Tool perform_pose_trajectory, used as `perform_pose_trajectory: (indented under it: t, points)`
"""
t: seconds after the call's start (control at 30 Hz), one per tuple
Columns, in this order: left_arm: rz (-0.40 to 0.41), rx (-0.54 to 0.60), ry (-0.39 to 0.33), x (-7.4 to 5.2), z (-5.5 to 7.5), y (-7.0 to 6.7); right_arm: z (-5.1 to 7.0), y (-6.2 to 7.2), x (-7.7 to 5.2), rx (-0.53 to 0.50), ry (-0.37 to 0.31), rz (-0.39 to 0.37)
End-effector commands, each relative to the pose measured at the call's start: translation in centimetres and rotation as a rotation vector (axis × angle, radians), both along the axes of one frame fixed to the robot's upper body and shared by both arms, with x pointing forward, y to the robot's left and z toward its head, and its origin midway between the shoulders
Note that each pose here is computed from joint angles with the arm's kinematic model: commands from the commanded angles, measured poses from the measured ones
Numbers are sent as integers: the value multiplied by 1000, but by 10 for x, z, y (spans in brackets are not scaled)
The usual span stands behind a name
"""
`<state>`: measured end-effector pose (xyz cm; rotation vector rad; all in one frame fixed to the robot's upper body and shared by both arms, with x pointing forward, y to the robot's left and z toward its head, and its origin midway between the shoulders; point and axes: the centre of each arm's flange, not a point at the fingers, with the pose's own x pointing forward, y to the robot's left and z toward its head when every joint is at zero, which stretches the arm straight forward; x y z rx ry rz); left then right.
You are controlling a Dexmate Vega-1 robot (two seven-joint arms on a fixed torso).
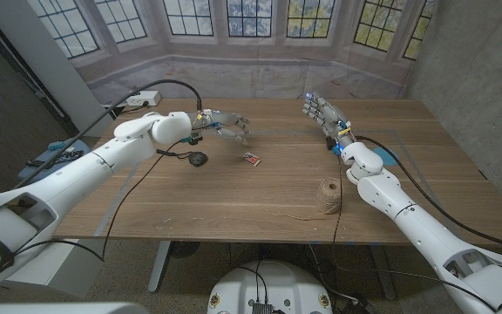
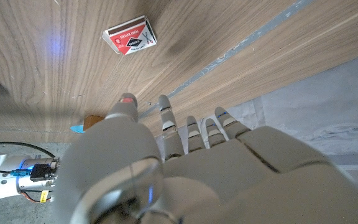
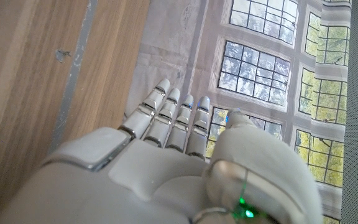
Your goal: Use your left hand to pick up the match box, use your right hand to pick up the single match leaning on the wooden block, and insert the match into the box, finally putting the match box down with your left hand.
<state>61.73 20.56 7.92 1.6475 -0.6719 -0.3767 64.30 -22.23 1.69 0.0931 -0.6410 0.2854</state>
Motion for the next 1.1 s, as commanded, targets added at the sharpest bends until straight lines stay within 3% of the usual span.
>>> perform_pose_trajectory:
  t: [0.03,0.47,0.77,1.1]
  points:
    - [-3,-87,-2,1,3,6,0,4,6,-16,12,17]
    - [-3,-333,-1,-2,2,12,-1,9,9,-24,17,37]
    - [-24,-472,13,-4,-6,18,-15,15,5,-14,48,44]
    - [-38,-571,10,-5,-13,29,-32,17,-8,-25,66,57]
